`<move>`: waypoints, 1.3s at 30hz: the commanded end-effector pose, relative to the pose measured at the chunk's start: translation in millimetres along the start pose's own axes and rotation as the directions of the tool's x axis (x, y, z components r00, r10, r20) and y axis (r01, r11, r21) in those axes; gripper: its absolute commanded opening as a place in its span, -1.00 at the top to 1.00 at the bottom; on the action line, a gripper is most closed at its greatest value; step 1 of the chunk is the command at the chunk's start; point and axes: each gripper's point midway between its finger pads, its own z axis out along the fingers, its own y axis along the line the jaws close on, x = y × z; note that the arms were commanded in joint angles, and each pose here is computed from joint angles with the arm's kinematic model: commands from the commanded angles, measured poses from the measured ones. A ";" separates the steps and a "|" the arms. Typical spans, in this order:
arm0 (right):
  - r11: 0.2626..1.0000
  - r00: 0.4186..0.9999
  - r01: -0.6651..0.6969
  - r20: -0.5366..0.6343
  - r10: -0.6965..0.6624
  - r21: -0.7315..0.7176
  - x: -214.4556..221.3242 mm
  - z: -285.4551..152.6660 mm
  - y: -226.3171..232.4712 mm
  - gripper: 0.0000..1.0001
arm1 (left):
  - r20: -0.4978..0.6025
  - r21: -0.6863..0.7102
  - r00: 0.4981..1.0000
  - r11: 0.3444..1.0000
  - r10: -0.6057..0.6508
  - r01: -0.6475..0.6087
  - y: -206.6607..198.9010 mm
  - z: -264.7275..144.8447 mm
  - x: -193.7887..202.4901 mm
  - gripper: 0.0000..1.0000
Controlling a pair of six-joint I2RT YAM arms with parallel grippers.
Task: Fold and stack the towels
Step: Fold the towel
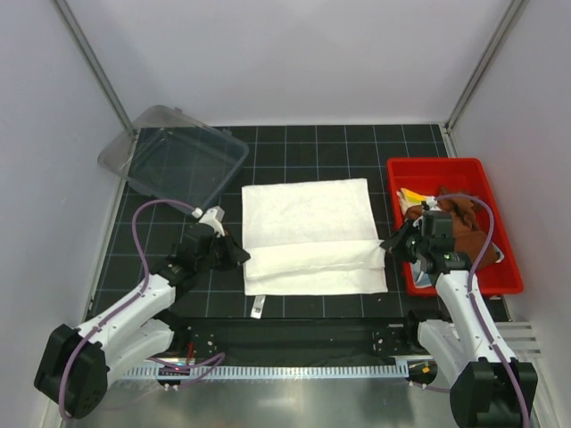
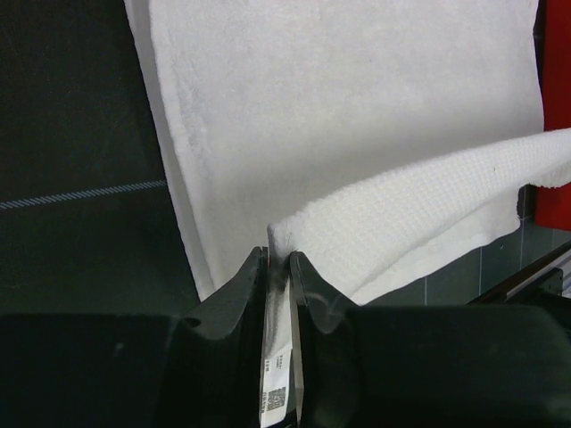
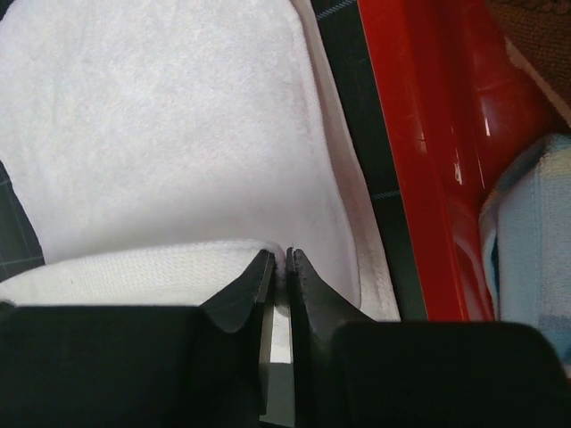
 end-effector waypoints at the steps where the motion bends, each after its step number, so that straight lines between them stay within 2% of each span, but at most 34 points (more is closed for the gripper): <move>1: 1.000 0.998 -0.011 0.064 0.009 0.021 -15.6 -8.7 1.9 0.66 | 0.021 0.007 1.000 1.000 0.001 -0.001 -3.2 -3.7 -3.9 0.57; 3: 0.999 0.998 -0.030 0.063 0.030 0.010 -15.3 -13.7 6.0 0.58 | 0.017 -0.001 1.000 1.000 0.003 -0.003 -2.5 -9.2 -1.7 0.39; 9: 0.990 0.989 -0.137 0.057 0.137 -0.019 -4.5 -34.9 14.3 0.28 | 0.046 0.087 0.999 0.996 -0.006 0.002 -19.1 -31.7 -2.9 0.35; 11: 0.988 0.984 -0.153 0.086 0.155 -0.036 -4.5 -45.1 16.7 0.27 | 0.053 0.101 0.998 0.995 -0.022 0.017 -21.5 -36.8 -2.7 0.32; 15: 0.984 0.973 -0.165 0.155 0.173 -0.063 -11.6 -56.3 19.7 0.20 | 0.097 0.088 0.994 0.995 -0.052 0.043 -22.5 -40.7 -13.0 0.03; 18: 0.987 0.963 -0.144 0.218 0.158 -0.078 -33.0 -57.3 26.8 0.28 | 0.139 0.007 0.989 0.999 -0.044 0.043 -17.8 -33.2 -33.5 -0.04; 20: 0.990 0.969 -0.121 0.206 0.133 -0.066 -46.4 -47.9 32.1 0.35 | 0.093 -0.059 0.996 0.998 -0.020 0.025 -11.5 -15.6 -35.3 -0.06; 21: 0.992 0.975 -0.107 0.190 0.118 -0.065 -50.1 -41.7 34.8 0.37 | 0.087 -0.043 0.996 0.999 0.003 0.001 -24.1 -12.8 -47.7 -0.05; 22: 0.993 0.980 -0.091 0.170 0.102 -0.072 -58.8 -31.7 41.5 0.38 | 0.013 -0.080 1.000 0.997 0.008 -0.007 -19.2 4.9 -41.3 -0.04; 24: 0.997 0.991 -0.033 0.130 0.041 -0.063 -65.4 -18.8 46.7 0.38 | -0.034 -0.050 0.999 0.998 0.035 -0.037 -37.2 17.0 -52.4 0.05; 26: 0.999 0.999 0.027 0.019 -0.027 -0.039 -66.2 1.0 60.1 0.40 | -0.116 -0.111 0.993 0.993 0.031 -0.044 -26.1 34.6 -43.5 0.11; 28: 0.990 0.986 0.143 -0.085 -0.144 -0.009 -55.2 14.1 66.6 0.40 | -0.118 -0.130 0.992 0.990 0.037 -0.053 -27.7 40.5 -51.2 0.13; 29: 0.971 0.963 0.240 -0.128 -0.236 0.019 -55.1 28.3 79.4 0.40 | -0.136 -0.148 0.990 0.988 0.028 -0.049 -23.6 44.6 -48.1 0.13; 31: 0.942 0.923 0.336 -0.207 -0.324 0.024 -47.6 38.0 95.3 0.40 | -0.158 -0.150 0.987 0.988 0.008 -0.032 -24.6 46.1 -44.7 0.13; 32: 0.927 0.887 0.375 -0.295 -0.355 0.013 -26.3 54.6 97.5 0.40 | -0.167 -0.151 0.986 0.988 0.000 -0.026 -24.5 46.0 -42.1 0.14; 34: 0.908 0.848 0.418 -0.340 -0.405 -0.040 -17.0 64.4 106.0 0.35 | -0.163 -0.177 0.986 0.984 -0.018 -0.012 -19.7 42.6 -39.7 0.15; 35: 0.897 0.811 0.434 -0.395 -0.431 -0.086 0.4 73.7 109.0 0.33 | -0.146 -0.193 0.989 0.981 -0.031 0.002 -17.1 41.0 -41.7 0.15; 39: 0.856 0.737 0.490 -0.446 -0.509 -0.167 24.8 82.0 115.3 0.25 | -0.047 -0.225 0.997 0.974 -0.053 0.041 -11.3 25.1 -68.2 0.10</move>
